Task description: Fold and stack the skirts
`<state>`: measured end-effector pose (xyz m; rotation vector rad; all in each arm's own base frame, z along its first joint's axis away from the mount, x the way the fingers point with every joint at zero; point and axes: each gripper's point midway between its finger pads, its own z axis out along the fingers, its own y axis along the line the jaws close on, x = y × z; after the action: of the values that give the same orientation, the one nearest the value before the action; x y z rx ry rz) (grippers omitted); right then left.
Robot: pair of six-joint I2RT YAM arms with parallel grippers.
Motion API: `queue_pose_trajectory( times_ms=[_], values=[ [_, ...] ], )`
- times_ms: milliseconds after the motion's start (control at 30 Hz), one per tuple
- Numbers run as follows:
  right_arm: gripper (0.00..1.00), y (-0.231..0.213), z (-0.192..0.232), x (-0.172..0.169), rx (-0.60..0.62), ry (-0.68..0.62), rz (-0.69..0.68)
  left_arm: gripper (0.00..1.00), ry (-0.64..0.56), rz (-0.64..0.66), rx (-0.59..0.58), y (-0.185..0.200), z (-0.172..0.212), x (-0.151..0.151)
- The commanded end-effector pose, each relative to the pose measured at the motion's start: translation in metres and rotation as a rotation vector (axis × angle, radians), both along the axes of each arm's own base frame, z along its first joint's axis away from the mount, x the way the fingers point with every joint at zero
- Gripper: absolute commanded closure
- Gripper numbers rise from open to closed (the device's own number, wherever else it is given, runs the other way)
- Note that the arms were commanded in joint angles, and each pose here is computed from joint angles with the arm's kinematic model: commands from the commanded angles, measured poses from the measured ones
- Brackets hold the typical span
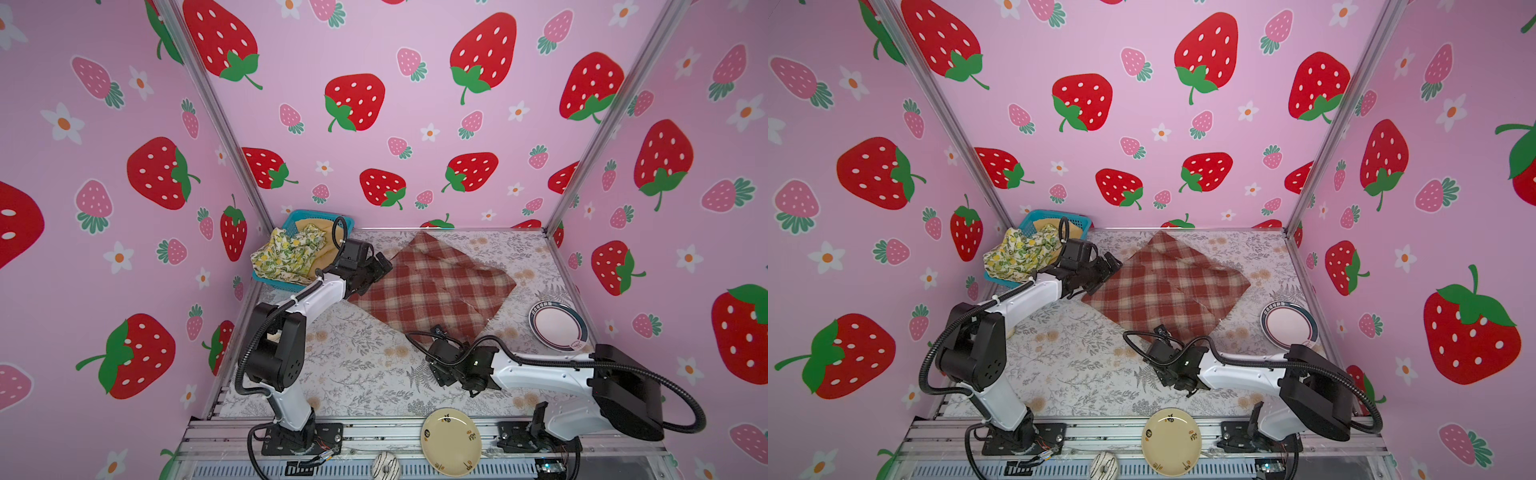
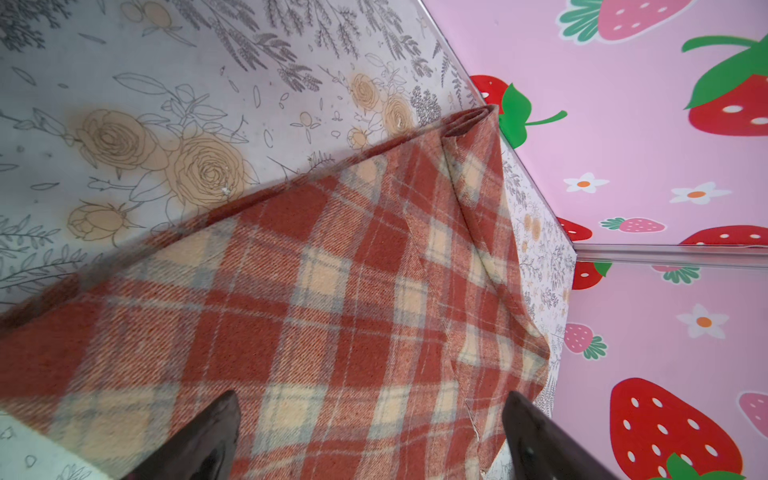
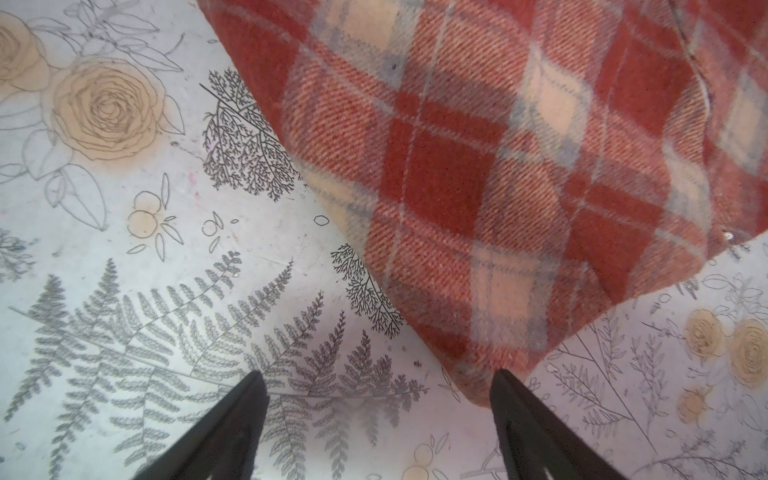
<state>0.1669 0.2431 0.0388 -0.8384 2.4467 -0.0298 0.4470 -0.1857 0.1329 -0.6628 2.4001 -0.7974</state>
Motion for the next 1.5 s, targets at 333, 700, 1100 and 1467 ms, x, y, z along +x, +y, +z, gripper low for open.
queue_pose_trajectory(
  times_ms=[333,700,1100,1467],
  values=[
    [0.15,-0.012,-0.031,0.014,0.005,0.081,-0.036,0.00,-0.010,0.021,-0.019,0.011,0.006,-0.002],
    [0.24,-0.028,-0.050,0.014,-0.008,0.167,-0.058,0.00,0.008,0.032,-0.043,0.016,0.002,-0.001],
    [0.21,-0.026,-0.019,0.020,0.064,0.098,-0.075,0.00,0.015,0.037,-0.052,0.019,0.002,-0.002],
    [0.20,-0.014,0.000,0.007,0.117,0.127,-0.027,0.00,0.007,0.036,-0.054,0.019,0.005,-0.003]
  ],
)
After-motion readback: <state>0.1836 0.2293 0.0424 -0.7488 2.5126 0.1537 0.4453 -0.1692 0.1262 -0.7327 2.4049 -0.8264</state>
